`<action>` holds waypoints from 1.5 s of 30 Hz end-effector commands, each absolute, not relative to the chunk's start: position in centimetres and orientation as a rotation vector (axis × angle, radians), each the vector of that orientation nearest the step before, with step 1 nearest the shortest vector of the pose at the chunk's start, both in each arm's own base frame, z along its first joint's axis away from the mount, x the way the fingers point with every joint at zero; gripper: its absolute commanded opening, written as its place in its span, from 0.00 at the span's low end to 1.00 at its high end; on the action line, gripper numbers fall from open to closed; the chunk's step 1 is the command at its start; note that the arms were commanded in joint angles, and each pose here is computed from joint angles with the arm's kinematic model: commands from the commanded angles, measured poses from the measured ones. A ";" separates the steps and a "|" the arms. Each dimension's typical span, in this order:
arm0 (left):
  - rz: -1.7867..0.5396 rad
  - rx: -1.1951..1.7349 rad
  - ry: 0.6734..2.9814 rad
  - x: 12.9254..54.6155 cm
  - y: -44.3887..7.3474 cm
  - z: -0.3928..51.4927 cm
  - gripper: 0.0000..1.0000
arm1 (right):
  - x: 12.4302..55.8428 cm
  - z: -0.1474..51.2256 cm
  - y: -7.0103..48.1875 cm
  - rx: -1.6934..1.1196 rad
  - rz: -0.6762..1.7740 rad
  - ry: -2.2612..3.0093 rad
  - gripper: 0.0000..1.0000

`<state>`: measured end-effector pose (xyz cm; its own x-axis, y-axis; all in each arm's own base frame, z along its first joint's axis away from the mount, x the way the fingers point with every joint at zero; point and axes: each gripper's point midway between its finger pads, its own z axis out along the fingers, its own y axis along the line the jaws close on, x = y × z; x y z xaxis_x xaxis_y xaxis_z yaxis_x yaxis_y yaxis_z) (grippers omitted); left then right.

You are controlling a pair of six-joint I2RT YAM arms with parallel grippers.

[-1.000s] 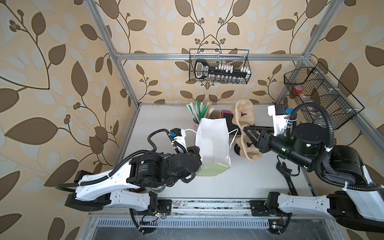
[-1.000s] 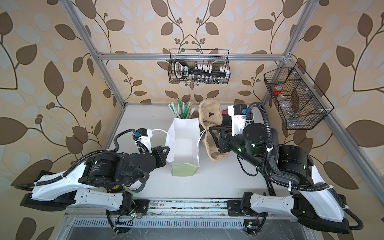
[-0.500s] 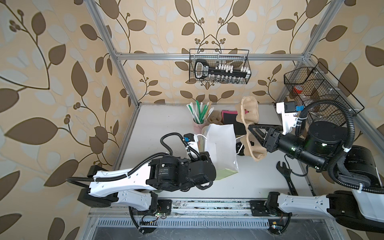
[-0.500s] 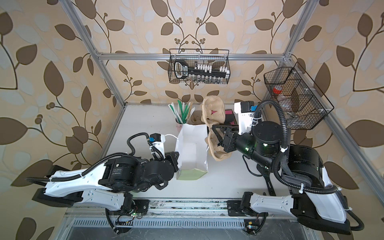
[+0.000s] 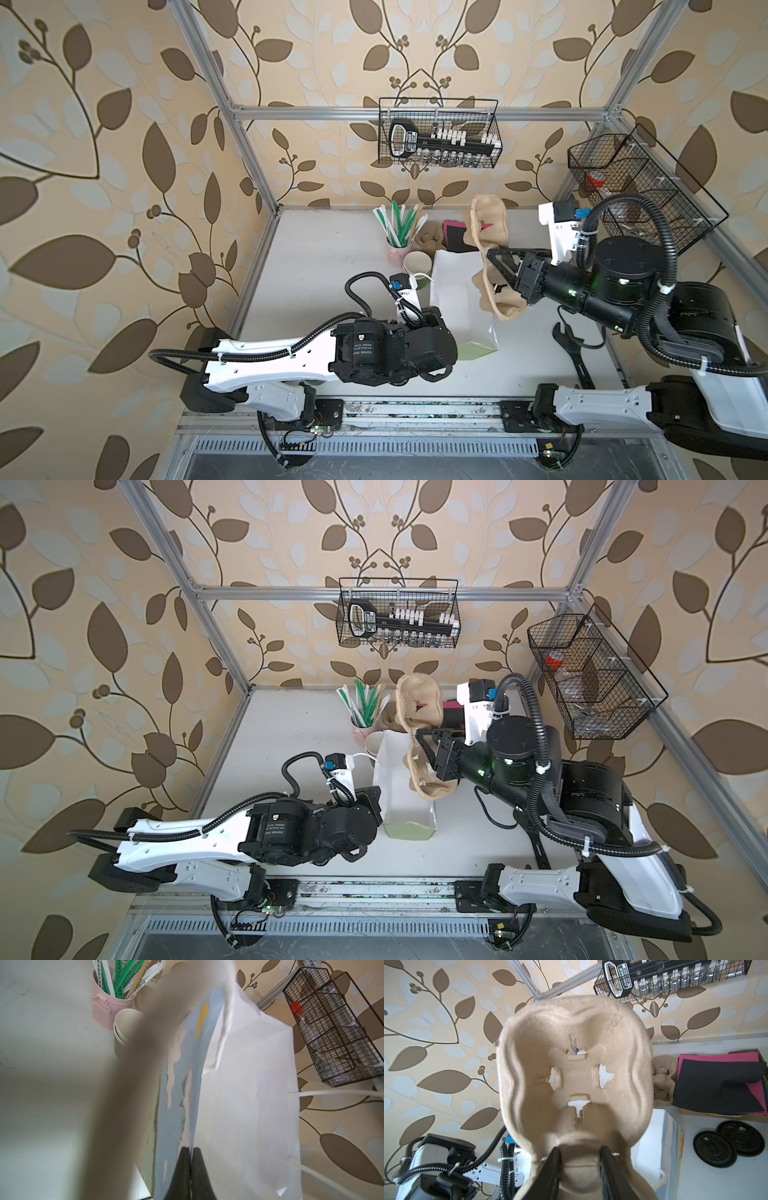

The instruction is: Pack the takeout coffee

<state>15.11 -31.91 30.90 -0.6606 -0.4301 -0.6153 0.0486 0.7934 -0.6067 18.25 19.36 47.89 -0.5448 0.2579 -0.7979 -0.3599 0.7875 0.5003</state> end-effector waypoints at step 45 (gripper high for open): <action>-0.864 -0.401 1.997 16.0 -27.0 31.1 0.47 | 21.3 38.2 24.1 -0.059 0.424 2.127 0.32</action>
